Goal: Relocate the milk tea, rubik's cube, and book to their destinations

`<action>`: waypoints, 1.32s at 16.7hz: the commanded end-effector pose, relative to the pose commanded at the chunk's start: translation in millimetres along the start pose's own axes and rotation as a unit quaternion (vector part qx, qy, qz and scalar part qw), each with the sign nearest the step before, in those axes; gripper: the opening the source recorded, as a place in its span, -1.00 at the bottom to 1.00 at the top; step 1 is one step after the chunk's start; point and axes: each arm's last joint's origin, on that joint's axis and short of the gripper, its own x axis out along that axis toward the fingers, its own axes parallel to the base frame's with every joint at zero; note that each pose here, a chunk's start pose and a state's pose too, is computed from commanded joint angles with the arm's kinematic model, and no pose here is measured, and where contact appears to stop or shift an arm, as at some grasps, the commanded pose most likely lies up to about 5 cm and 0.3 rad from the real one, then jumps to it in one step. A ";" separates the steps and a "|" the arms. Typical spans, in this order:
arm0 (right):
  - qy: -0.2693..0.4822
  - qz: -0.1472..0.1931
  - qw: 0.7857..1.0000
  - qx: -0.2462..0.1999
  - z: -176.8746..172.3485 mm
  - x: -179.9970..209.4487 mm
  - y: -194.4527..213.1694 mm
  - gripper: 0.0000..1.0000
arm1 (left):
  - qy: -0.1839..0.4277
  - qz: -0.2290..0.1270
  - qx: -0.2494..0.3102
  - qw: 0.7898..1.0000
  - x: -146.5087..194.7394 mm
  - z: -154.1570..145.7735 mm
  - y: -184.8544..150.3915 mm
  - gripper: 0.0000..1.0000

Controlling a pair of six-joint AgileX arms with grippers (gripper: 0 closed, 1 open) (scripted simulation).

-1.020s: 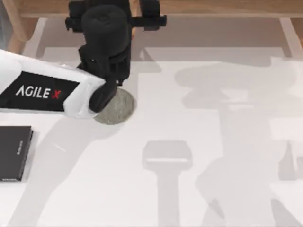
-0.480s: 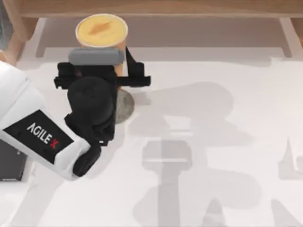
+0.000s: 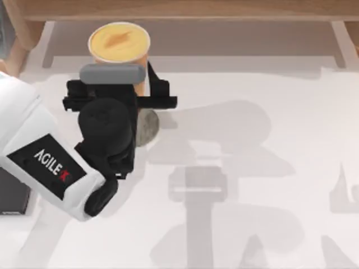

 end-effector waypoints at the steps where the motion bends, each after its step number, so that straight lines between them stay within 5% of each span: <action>1: 0.000 0.000 1.000 0.000 0.0 0.0 0.0 1.00 | 0.001 0.001 0.002 1.000 0.0 -4.6 0.0 -1.00; 10: 0.000 0.000 1.000 0.000 0.0 0.0 0.0 1.00 | 0.002 -0.003 -0.002 1.000 -1.8 -28.0 -1.2 -1.00; 22: 0.000 0.000 1.000 0.000 0.0 0.0 0.0 1.00 | 0.002 -0.003 -0.002 1.000 -1.8 -28.0 -1.2 0.81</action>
